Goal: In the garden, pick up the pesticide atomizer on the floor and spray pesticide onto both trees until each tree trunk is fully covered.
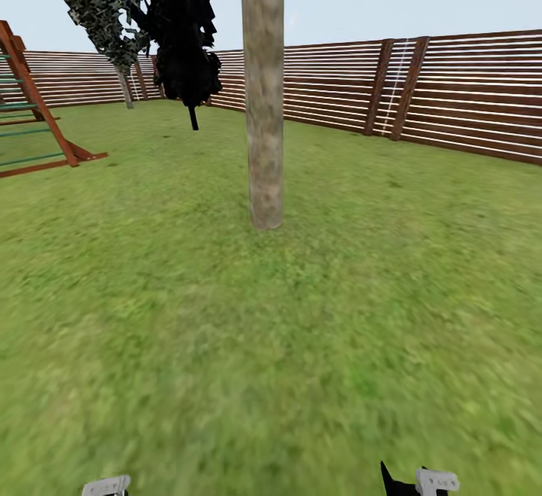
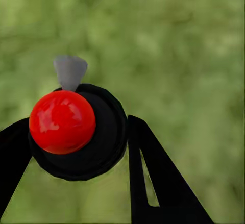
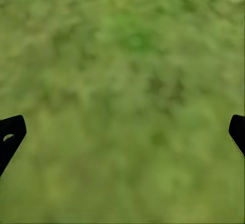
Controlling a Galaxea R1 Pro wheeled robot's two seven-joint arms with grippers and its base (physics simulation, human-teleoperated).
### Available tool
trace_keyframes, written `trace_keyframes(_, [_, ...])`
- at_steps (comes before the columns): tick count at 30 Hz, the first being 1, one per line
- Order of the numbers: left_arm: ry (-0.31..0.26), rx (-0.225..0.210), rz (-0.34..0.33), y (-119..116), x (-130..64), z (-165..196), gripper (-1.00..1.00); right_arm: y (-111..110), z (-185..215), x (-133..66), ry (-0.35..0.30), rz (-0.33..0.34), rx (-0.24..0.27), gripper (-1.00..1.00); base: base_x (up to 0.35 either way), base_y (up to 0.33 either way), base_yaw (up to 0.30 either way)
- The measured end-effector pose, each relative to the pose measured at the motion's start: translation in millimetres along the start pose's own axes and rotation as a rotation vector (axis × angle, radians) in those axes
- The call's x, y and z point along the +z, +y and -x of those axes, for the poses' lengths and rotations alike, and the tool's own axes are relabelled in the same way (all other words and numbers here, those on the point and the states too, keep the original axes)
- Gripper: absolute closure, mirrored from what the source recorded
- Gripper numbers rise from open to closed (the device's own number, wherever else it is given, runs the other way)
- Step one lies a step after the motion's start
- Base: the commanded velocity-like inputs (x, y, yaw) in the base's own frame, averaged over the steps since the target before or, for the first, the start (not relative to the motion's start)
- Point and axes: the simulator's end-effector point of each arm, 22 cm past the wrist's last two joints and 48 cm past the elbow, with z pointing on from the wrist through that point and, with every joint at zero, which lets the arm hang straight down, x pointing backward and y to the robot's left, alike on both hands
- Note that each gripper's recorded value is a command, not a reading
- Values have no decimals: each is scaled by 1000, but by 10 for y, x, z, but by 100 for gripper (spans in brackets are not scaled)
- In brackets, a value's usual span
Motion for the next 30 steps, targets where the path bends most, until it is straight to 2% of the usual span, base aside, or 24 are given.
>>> trace_keyframes(12, [0,0,0,0,0,0,100,0,0,0,0,0,0,-100,339,0,1])
trace_keyframes(19, [0,0,0,0,0,0,100,1,0,0,0,0,0,-100,339,0,127])
trace_keyframes(30, [1,0,0,-2,-1,-6,100,0,0,0,0,0,0,-100,339,0,5])
